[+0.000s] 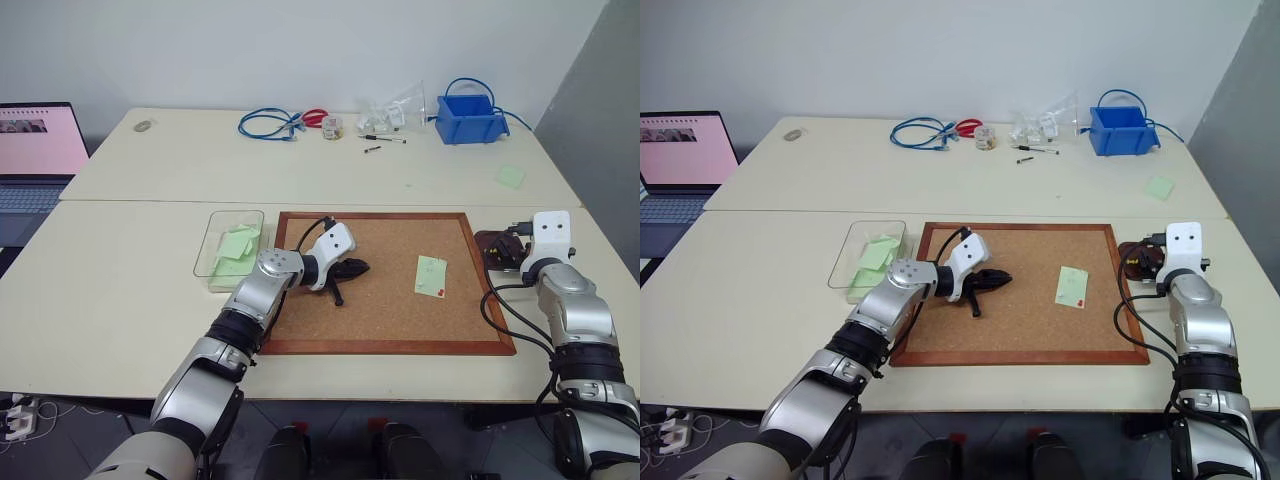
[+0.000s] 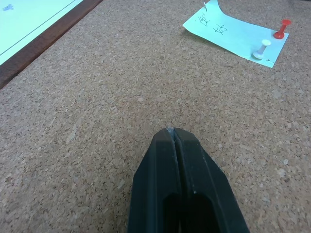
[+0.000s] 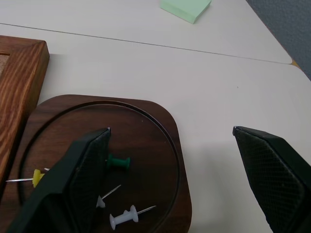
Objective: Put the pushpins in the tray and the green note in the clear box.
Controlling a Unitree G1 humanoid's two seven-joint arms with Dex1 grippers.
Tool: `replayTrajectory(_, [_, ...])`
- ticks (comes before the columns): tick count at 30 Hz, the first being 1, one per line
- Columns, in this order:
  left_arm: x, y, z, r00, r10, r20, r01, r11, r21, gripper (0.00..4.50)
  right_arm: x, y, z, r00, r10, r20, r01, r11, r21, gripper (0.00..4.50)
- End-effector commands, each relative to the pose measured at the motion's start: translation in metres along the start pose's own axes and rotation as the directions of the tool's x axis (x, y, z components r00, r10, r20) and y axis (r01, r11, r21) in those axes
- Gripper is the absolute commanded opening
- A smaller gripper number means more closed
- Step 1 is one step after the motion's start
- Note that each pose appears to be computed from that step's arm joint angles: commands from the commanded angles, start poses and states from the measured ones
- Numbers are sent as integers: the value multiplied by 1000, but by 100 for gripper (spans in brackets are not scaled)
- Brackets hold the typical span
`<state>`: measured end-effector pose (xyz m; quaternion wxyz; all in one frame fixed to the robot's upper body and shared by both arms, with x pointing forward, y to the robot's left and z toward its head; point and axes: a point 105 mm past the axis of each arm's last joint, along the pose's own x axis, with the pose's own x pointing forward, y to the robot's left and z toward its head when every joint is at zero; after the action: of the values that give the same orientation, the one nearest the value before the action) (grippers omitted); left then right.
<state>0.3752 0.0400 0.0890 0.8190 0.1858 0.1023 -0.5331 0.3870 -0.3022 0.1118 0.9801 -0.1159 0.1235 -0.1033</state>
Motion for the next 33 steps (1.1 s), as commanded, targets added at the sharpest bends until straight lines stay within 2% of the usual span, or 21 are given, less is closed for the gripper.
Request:
replayTrajectory(1, [-3, 2, -16, 998, 22, -58, -24, 1000, -19, 0, -6, -7, 35, 990, -13, 138, 26, 995, -91, 428])
replayTrajectory(4, [-2, 2, -15, 998, 21, -56, -22, 1000, -20, 0, -10, -6, 46, 982, -5, 188, 28, 992, -123, 428])
replayTrajectory(6, [-2, 2, -15, 998, 22, -54, -23, 1000, -19, 0, -12, -7, 51, 979, -9, 205, 20, 998, -53, 428])
replayTrajectory(12, [-2, 3, -15, 998, 24, -53, -25, 1000, -17, 0, -10, -8, 38, 991, -18, 131, -2, 988, 152, 428])
replayTrajectory(15, [-2, 3, -15, 998, 25, -54, -26, 1000, -16, 0, -11, -9, 40, 991, -18, 131, -4, 986, 168, 428])
replayTrajectory(20, [-3, 3, -16, 998, 25, -55, -26, 1000, -16, 0, -30, 12, 49, 973, 151, 177, -173, 978, 119, 428])
replayTrajectory(23, [-5, 3, -18, 998, 23, -60, -25, 1000, -17, 0, -56, 36, 53, 914, 351, 205, -364, 931, 31, 428])
replayTrajectory(26, [-6, 3, -20, 998, 17, -68, -19, 1000, -20, 0, -95, 66, 55, 783, 584, 214, -587, 808, -52, 428])
replayTrajectory(29, [-5, 2, -20, 997, 9, -73, -11, 1000, -20, 0, -131, 93, 42, 655, 741, 149, -725, 672, -155, 428])
replayTrajectory(31, [-3, 2, -19, 998, 11, -69, -12, 1000, -19, 0, -138, 103, 33, 623, 773, 118, -754, 634, -170, 428])
replayTrajectory(33, [-2, 2, -18, 998, 9, -67, -11, 1000, -19, 0, -137, 108, 26, 623, 776, 99, -756, 630, -177, 428])
